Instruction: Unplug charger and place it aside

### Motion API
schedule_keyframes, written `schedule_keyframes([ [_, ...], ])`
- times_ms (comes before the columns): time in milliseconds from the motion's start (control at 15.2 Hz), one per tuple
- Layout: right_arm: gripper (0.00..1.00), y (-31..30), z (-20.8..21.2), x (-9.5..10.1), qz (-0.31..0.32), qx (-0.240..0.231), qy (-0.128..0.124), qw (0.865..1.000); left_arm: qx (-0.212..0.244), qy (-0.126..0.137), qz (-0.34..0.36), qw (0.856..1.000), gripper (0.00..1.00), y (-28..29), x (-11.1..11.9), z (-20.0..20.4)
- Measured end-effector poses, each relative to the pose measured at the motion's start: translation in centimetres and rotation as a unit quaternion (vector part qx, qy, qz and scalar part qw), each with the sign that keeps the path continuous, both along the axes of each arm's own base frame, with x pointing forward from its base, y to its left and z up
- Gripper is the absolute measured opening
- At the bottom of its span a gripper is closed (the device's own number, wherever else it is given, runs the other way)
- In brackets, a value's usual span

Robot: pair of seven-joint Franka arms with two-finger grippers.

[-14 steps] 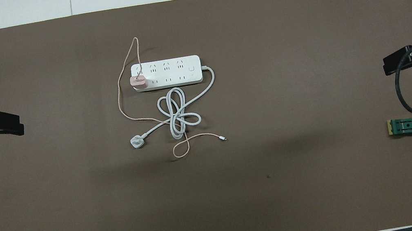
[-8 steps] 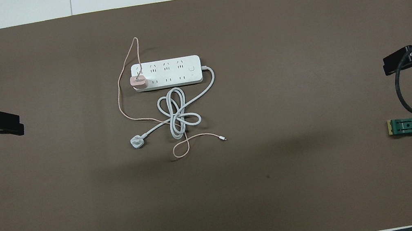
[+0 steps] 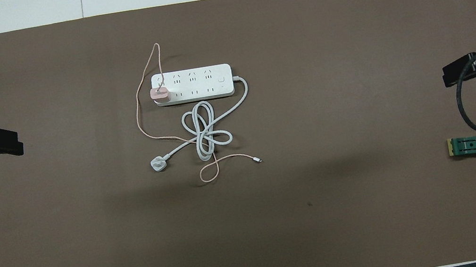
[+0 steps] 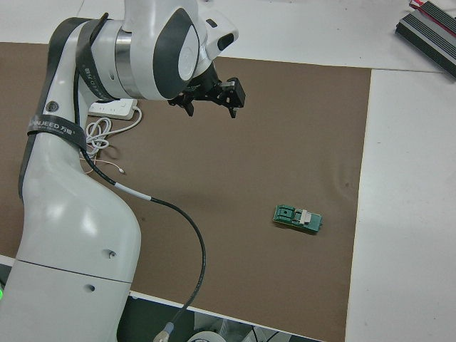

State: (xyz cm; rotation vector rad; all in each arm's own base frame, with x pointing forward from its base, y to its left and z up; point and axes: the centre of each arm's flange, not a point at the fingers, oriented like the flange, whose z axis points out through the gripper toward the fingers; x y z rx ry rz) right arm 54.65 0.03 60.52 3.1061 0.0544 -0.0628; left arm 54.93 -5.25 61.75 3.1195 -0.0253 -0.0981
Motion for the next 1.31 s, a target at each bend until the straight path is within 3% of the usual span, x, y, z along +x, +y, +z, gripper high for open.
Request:
schedule_keyframes([
  [197,1.00,0.3,-0.8,-0.1,-0.015,0.011,0.008,1.000,0.002,-0.016,0.083,0.996,1.00,-0.7,0.3,0.3],
  [394,1.00,1.9,-3.1,0.1,-0.111,0.050,0.027,0.992,0.007,-0.011,0.179,0.984,1.00,-1.2,0.7,-0.5],
  [526,1.00,5.2,-5.3,0.9,-0.201,0.081,0.048,0.975,0.014,0.003,0.262,0.965,1.00,-2.1,1.6,-2.4],
  [788,1.00,12.4,-10.7,3.5,-0.382,0.143,0.105,0.907,0.017,0.008,0.399,0.917,1.00,-6.2,4.9,-8.2],
  [1182,1.00,22.1,-17.1,7.1,-0.580,0.203,0.193,0.766,0.014,0.015,0.561,0.827,1.00,-12.8,9.0,-17.0],
  [1314,1.00,24.9,-19.0,8.9,-0.612,0.206,0.211,0.733,0.009,0.018,0.603,0.797,1.00,-15.7,10.7,-18.9],
])
